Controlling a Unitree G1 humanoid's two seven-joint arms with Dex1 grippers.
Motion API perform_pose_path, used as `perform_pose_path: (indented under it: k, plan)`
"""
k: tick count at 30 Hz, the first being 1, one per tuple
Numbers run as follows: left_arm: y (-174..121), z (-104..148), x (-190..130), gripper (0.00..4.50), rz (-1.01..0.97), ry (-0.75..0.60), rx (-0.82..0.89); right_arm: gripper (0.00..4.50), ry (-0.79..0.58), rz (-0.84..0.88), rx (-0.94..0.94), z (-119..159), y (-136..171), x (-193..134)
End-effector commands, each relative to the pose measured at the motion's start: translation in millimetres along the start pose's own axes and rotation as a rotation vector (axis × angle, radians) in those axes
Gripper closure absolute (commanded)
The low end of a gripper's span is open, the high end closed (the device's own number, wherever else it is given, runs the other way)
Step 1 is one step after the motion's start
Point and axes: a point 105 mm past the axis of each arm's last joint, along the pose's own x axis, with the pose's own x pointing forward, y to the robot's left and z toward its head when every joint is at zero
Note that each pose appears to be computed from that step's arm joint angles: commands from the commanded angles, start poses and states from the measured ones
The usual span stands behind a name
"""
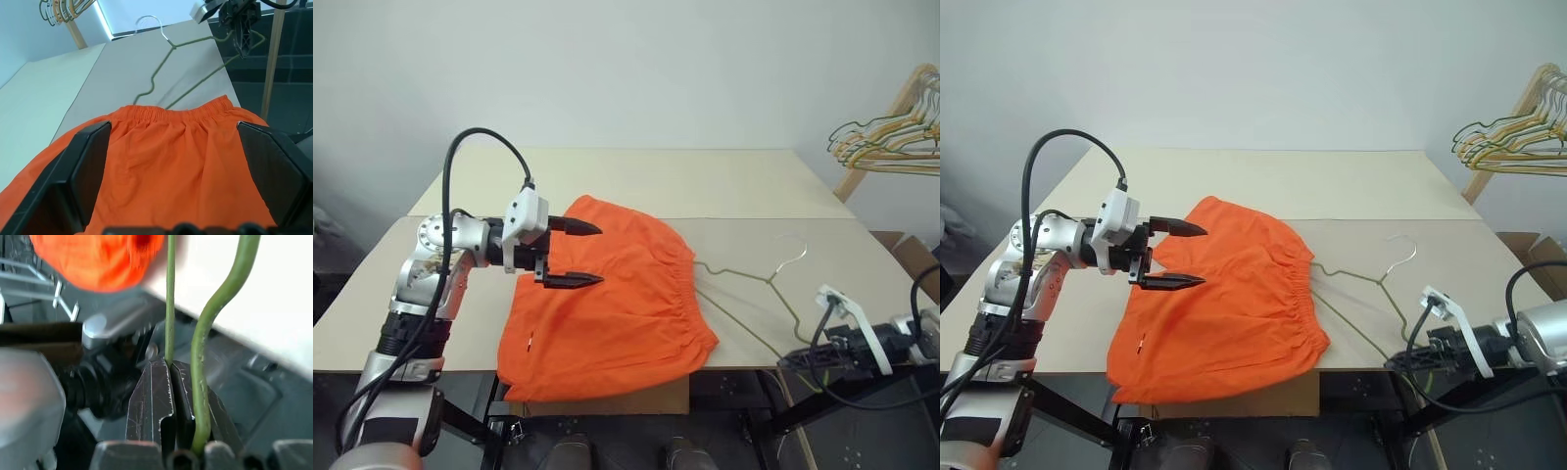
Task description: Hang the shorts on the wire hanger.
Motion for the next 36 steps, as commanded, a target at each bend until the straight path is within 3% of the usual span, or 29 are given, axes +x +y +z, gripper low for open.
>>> perform_pose_path:
  k: [1, 8, 17, 23, 36]
  plan:
    - [2.5, 7.3, -1.3, 0.05, 0.006, -0.006, 0.039, 4.5, -0.043, -0.02, 0.002, 16.3, -3.9, 4.9]
    - [4.2, 7.9, -5.0, 0.05, 0.017, 0.007, 0.047, 4.5, 0.049, 0.051, -0.038, 11.5, -1.8, 24.7]
    - [4.7, 7.2, -6.8, 0.05, 0.032, 0.015, 0.049, 4.5, -0.066, 0.004, 0.005, 45.4, -13.3, 34.7]
    - [9.0, 6.9, -5.9, 0.05, 0.05, 0.019, 0.057, 4.5, 0.021, 0.118, -0.038, 32.7, 1.4, 41.4]
    - [14.8, 8.7, -4.1, 0.05, 0.073, 0.019, 0.08, 4.5, 0.065, 0.147, -0.077, 43.3, 2.0, 50.3]
